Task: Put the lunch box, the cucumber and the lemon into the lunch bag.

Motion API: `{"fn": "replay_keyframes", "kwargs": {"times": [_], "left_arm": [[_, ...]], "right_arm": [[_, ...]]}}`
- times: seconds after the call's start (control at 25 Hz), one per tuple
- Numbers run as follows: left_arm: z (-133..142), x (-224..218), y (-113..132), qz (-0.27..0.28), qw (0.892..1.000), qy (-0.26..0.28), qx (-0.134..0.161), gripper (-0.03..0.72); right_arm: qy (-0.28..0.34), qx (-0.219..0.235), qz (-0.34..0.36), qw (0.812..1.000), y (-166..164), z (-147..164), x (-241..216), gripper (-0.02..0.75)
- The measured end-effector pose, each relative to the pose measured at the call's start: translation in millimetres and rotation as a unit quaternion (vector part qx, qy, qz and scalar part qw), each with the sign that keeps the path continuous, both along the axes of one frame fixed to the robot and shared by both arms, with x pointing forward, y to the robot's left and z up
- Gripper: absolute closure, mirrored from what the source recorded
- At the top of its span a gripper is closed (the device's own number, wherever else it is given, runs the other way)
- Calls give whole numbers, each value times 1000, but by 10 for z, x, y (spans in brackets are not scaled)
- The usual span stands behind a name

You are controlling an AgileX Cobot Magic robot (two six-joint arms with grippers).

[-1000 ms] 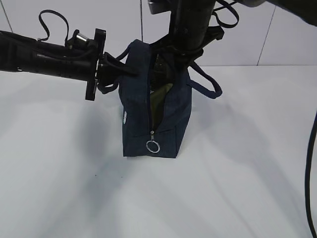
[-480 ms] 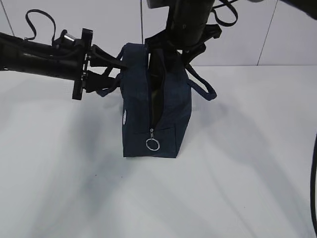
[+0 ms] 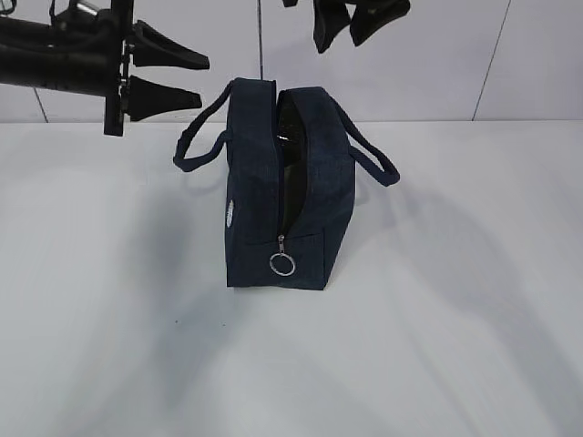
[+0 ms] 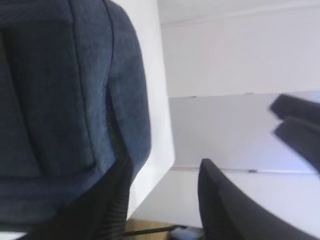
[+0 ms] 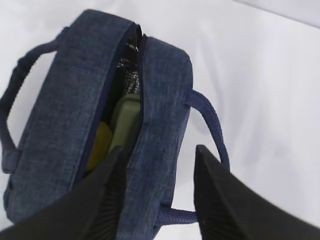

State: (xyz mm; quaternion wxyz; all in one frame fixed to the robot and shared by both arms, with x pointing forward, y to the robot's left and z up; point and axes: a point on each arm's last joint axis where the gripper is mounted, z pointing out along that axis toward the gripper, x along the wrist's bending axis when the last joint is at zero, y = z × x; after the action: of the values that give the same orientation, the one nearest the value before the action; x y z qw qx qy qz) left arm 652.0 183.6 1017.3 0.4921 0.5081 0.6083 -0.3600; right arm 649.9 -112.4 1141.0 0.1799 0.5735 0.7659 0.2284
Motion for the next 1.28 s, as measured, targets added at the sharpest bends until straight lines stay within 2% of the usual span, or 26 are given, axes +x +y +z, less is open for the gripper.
{"fn": "replay_keyframes", "kwargs": {"times": [0.16,0.28,0.4,0.48,0.6,0.68,0.72,0.84,0.96,1.16,1.28], "left_arm": [[190,-66,6,-3,1000,-24,3,340],[300,-145,21,-18,998,-46,33,361],[370,-262,61,-51,991,-72,98,384],[426,-346,103,-69,983,-88,147,399],[513,-478,199,-86,965,-92,230,421],[577,-558,266,-84,954,-83,276,426],[607,-604,313,-84,945,-78,306,427],[763,-731,403,-69,928,-82,356,429],[994,-888,451,-52,920,-105,375,433],[1425,-1234,487,-23,913,-157,376,441],[1605,-1437,508,-11,908,-181,378,442]], "right_arm": [[-21,11,14,1000,-42,229,-127,382],[-33,29,34,998,-64,407,-258,384],[-45,32,65,996,-116,581,-438,398],[-57,29,83,994,-170,706,-589,412],[-69,20,99,993,-270,834,-796,433],[-67,16,104,992,-331,859,-924,452],[-64,14,105,992,-364,860,-992,464],[-49,7,112,993,-460,804,-1206,492],[-75,11,126,989,-558,736,-1432,499],[-174,37,133,975,-755,593,-1850,500],[-201,54,130,969,-843,355,-2053,500]]}}
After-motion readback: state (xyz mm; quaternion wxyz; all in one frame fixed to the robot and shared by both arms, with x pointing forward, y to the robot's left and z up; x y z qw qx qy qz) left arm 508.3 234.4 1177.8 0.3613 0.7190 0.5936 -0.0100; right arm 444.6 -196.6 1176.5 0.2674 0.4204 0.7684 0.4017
